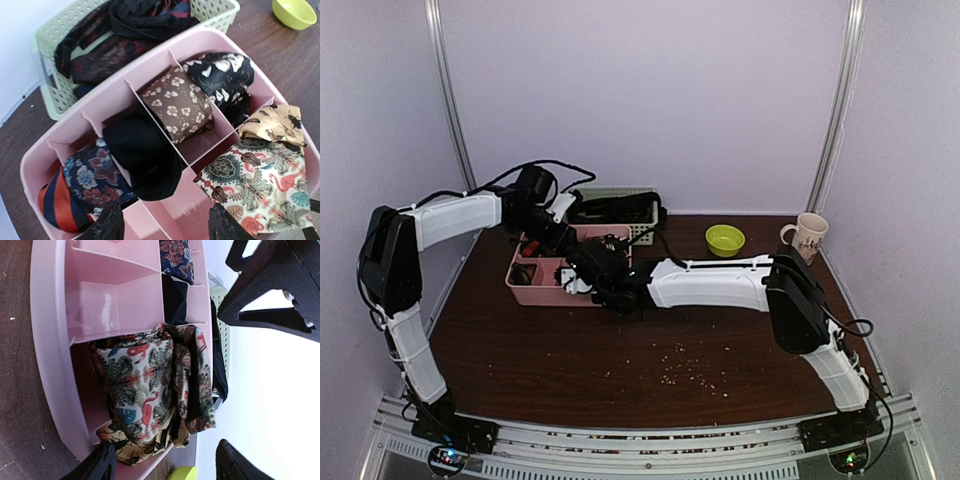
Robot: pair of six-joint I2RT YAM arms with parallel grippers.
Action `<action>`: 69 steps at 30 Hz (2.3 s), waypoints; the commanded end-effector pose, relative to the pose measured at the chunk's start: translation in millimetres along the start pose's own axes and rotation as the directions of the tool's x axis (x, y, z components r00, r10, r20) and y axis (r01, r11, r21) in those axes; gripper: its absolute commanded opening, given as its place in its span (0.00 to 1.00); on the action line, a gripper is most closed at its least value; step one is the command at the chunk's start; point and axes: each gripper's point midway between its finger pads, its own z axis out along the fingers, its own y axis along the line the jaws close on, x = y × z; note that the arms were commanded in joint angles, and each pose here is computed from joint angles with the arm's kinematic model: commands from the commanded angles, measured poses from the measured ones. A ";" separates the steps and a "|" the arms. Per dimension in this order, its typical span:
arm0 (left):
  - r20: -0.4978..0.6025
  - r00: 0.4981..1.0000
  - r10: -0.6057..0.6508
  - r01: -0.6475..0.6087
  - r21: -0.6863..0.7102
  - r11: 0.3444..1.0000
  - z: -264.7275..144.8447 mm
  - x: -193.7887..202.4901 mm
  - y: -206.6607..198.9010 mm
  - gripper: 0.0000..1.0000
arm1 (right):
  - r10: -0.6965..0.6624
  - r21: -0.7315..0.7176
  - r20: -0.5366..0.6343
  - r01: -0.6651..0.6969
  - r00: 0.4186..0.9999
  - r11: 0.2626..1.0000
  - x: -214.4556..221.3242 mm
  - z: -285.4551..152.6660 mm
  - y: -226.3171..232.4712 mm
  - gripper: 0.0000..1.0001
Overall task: Roll the ties
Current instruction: Place the tie in the storage box, then adjust the tie in the storage box.
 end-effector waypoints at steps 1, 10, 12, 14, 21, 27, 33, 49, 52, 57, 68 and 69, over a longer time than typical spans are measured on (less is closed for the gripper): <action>0.126 0.992 -0.016 0.021 -0.044 0.999 -31.7 -27.7 13.0 0.61 | 0.083 0.054 0.087 -0.088 0.993 0.995 -16.1 -30.0 -39.0 0.73; 0.141 0.990 -0.016 0.013 0.021 1.000 -32.6 -28.1 0.5 0.60 | 0.223 0.029 0.227 -0.235 0.948 0.972 -19.4 -81.8 -58.7 0.99; 0.139 0.990 -0.020 0.015 0.041 0.999 -28.4 -28.2 -3.1 0.59 | 0.270 0.010 0.251 -0.282 0.929 0.959 -14.5 -94.1 -60.1 0.99; 0.130 0.991 -0.015 0.007 0.061 0.998 -23.5 -26.4 -10.6 0.58 | 0.336 -0.010 0.274 -0.347 0.901 0.938 -7.8 -107.9 -66.3 1.00; 0.082 0.996 0.030 -0.036 0.071 0.997 -4.4 -8.0 -36.5 0.55 | 0.535 -0.059 0.307 -0.546 0.787 0.836 29.6 -144.0 -75.7 1.00; 0.033 0.996 0.086 -0.088 0.066 0.994 10.3 2.2 -55.8 0.54 | 0.679 -0.089 0.313 -0.691 0.664 0.717 70.4 -166.8 -88.9 1.00; -0.042 0.991 0.130 -0.128 0.053 0.990 26.0 22.6 -69.9 0.52 | 0.752 -0.106 0.324 -0.768 0.574 0.631 107.9 -183.5 -98.3 1.00; -0.181 0.974 0.138 -0.136 0.026 0.990 70.0 101.8 -81.1 0.51 | 0.833 -0.058 0.380 -0.888 0.402 0.456 177.2 -206.6 -108.6 1.00; -0.182 0.973 0.143 -0.143 0.010 0.990 70.1 103.5 -81.3 0.51 | 0.841 -0.059 0.394 -0.903 0.371 0.426 186.2 -210.7 -111.4 1.00; -0.090 0.986 0.143 -0.144 -0.003 0.990 45.7 68.1 -83.0 0.57 | 0.857 -0.063 0.360 -0.907 0.369 0.417 191.6 -208.3 -108.1 0.99; 0.133 0.982 0.131 -0.123 -0.067 0.990 -54.3 -7.2 -70.0 0.74 | 0.889 -0.107 0.335 -0.924 0.313 0.366 206.7 -220.4 -108.7 0.99; 0.158 0.979 0.126 -0.115 -0.078 0.990 -65.3 -12.3 -67.8 0.76 | 0.890 -0.108 0.337 -0.927 0.307 0.360 209.5 -222.6 -110.1 1.00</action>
